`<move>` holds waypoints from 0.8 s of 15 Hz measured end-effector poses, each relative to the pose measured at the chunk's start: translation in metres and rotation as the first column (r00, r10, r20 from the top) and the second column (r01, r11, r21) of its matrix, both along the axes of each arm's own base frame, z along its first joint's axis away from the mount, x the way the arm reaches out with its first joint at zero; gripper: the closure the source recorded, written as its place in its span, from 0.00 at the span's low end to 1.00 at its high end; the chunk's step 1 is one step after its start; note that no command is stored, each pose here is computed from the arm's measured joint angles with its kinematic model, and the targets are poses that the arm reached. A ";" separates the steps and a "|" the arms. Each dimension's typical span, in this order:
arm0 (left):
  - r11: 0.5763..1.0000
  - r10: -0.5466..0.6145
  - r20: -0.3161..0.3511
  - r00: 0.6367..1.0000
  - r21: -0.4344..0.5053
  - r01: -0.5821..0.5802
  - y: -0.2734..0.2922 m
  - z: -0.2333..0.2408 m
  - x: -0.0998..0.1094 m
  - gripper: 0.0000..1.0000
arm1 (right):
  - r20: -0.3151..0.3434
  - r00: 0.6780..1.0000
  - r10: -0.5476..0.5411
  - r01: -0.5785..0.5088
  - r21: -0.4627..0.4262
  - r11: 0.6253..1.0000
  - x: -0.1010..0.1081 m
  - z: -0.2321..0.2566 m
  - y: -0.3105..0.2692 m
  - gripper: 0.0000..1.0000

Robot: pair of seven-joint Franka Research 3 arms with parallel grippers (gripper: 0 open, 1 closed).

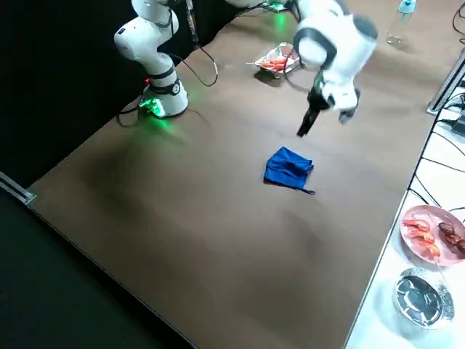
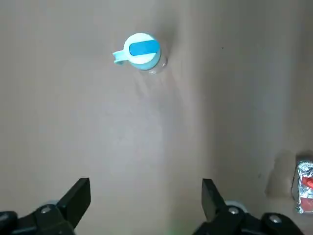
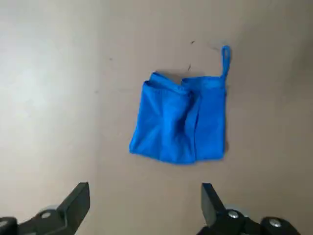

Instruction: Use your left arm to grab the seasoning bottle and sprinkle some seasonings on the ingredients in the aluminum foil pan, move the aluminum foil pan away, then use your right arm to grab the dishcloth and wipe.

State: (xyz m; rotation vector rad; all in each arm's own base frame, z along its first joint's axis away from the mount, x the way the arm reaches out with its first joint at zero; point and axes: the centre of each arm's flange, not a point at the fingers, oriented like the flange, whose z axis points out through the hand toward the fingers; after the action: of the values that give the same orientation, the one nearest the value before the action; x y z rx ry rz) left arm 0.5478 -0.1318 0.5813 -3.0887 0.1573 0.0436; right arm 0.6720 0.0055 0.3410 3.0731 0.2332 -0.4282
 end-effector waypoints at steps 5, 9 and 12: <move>1.000 0.005 -0.006 1.000 0.001 -0.005 0.003 -0.003 0.001 0.00 | 0.113 0.994 0.008 -0.007 -0.015 1.000 -0.024 0.122 0.007 0.00; 1.000 0.006 -0.007 1.000 0.001 -0.006 0.003 -0.004 0.001 0.00 | 0.138 0.990 -0.008 0.006 0.015 1.000 -0.051 0.185 0.012 0.00; 1.000 0.008 -0.007 1.000 0.001 -0.008 0.004 -0.004 0.001 0.00 | 0.133 0.991 -0.015 0.012 0.022 1.000 -0.078 0.227 0.013 0.00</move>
State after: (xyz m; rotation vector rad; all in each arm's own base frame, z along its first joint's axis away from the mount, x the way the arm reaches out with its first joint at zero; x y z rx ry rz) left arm 0.5490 -0.1275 0.5777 -3.0883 0.1456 0.0551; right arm 0.5940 0.0185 0.5678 3.1088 0.2142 -0.2206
